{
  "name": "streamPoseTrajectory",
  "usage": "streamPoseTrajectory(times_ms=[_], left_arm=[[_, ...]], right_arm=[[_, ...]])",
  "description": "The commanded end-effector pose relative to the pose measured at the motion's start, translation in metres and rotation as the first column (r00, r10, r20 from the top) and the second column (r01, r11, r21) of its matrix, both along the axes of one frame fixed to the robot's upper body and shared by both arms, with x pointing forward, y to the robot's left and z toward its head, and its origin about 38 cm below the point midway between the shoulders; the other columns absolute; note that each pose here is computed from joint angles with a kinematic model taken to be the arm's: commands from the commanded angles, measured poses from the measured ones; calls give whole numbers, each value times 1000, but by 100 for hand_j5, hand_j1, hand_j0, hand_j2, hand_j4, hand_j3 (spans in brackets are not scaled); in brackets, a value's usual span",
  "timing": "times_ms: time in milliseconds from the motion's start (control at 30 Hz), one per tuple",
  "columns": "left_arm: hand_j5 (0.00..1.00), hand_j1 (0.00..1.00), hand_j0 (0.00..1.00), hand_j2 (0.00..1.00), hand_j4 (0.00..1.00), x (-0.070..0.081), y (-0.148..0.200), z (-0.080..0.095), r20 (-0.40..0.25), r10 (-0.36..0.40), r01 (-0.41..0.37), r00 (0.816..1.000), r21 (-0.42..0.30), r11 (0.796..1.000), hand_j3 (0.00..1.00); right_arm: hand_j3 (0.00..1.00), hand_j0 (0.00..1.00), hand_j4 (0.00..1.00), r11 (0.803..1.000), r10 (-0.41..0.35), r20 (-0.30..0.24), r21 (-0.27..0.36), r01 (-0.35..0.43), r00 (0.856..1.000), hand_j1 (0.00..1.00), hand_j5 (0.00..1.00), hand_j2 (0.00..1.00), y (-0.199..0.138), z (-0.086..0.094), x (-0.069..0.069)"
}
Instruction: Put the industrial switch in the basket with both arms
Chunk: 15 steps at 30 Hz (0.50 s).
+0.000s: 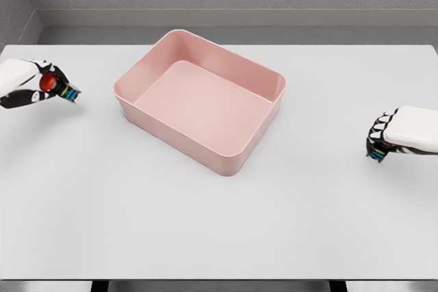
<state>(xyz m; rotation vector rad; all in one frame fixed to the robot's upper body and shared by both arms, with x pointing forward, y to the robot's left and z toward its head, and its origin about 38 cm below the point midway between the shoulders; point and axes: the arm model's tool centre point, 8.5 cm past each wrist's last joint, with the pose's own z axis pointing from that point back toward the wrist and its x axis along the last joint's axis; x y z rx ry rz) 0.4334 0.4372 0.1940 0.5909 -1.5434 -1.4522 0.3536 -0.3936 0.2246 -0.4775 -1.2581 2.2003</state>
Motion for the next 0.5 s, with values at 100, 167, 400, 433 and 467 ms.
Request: streamPoseTrajectory(times_ms=[100,167,400,433,467], left_arm=[[51,51,51,51,51,5,-1,15,36,-1,2,999,-12,1000,51],[51,51,51,51,51,7,-2,21,49,-5,6,999,-12,1000,51],[51,51,51,51,51,14,-11,35,85,-25,27,996,-19,999,51],[51,51,51,51,51,15,-12,36,89,-27,29,996,-20,999,51],[51,51,51,51,51,16,-13,37,92,-28,30,995,-22,999,51]], right_arm=[[46,46,46,999,13,21,35,-14,1000,46,46,46,10,3,6],[46,46,46,999,21,40,43,-23,999,46,46,46,15,8,11],[46,46,46,997,35,51,61,-38,998,46,46,46,23,9,15],[46,46,46,997,36,56,62,-40,998,46,46,46,24,11,16],[46,46,46,997,37,60,62,-41,997,46,46,46,24,13,16]])
